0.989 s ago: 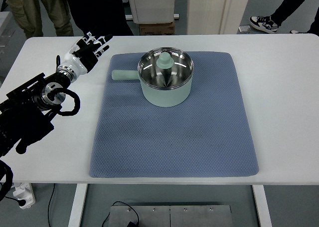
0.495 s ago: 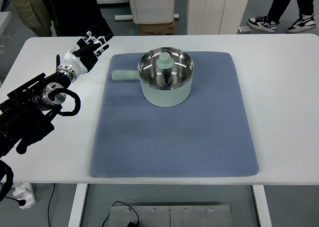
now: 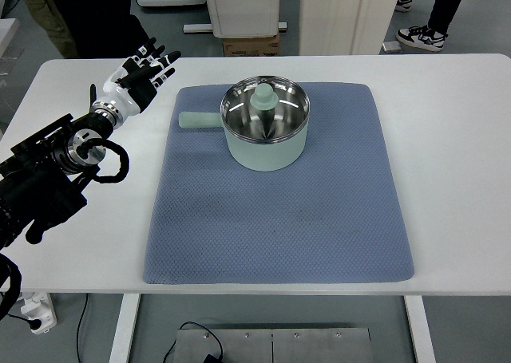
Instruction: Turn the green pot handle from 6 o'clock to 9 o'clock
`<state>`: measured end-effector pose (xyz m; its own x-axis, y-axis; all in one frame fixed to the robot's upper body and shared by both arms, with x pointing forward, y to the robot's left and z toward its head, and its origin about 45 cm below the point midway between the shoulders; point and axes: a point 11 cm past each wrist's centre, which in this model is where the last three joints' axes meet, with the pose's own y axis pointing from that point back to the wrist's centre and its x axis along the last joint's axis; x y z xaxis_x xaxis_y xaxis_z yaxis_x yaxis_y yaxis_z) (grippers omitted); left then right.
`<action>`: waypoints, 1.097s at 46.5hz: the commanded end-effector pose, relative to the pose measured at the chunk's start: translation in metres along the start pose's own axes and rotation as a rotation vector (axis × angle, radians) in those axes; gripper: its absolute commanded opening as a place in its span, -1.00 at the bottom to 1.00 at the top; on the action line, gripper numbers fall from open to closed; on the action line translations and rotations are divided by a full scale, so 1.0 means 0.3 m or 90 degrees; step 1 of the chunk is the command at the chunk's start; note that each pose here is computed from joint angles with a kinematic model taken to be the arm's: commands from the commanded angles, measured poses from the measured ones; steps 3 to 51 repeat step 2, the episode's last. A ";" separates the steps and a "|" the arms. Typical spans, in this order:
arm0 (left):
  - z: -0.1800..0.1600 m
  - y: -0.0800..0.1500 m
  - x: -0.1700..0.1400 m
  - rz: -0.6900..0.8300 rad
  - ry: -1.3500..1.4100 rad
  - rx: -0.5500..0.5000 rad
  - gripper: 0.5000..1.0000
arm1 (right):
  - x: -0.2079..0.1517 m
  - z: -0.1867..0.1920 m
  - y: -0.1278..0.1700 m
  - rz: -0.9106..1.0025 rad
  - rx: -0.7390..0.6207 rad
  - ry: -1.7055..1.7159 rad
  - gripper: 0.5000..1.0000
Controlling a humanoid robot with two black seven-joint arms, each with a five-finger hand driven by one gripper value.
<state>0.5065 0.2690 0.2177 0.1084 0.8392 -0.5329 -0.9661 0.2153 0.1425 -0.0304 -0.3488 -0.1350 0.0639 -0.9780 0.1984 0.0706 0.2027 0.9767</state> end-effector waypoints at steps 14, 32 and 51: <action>-0.004 -0.001 -0.003 -0.001 0.001 0.002 1.00 | 0.000 0.000 0.000 0.000 0.000 0.001 1.00; -0.004 -0.001 -0.003 -0.001 0.001 0.002 1.00 | 0.000 0.000 0.000 0.000 0.000 0.001 1.00; -0.004 -0.001 -0.003 -0.001 0.001 0.002 1.00 | 0.000 0.000 0.000 0.000 0.000 0.001 1.00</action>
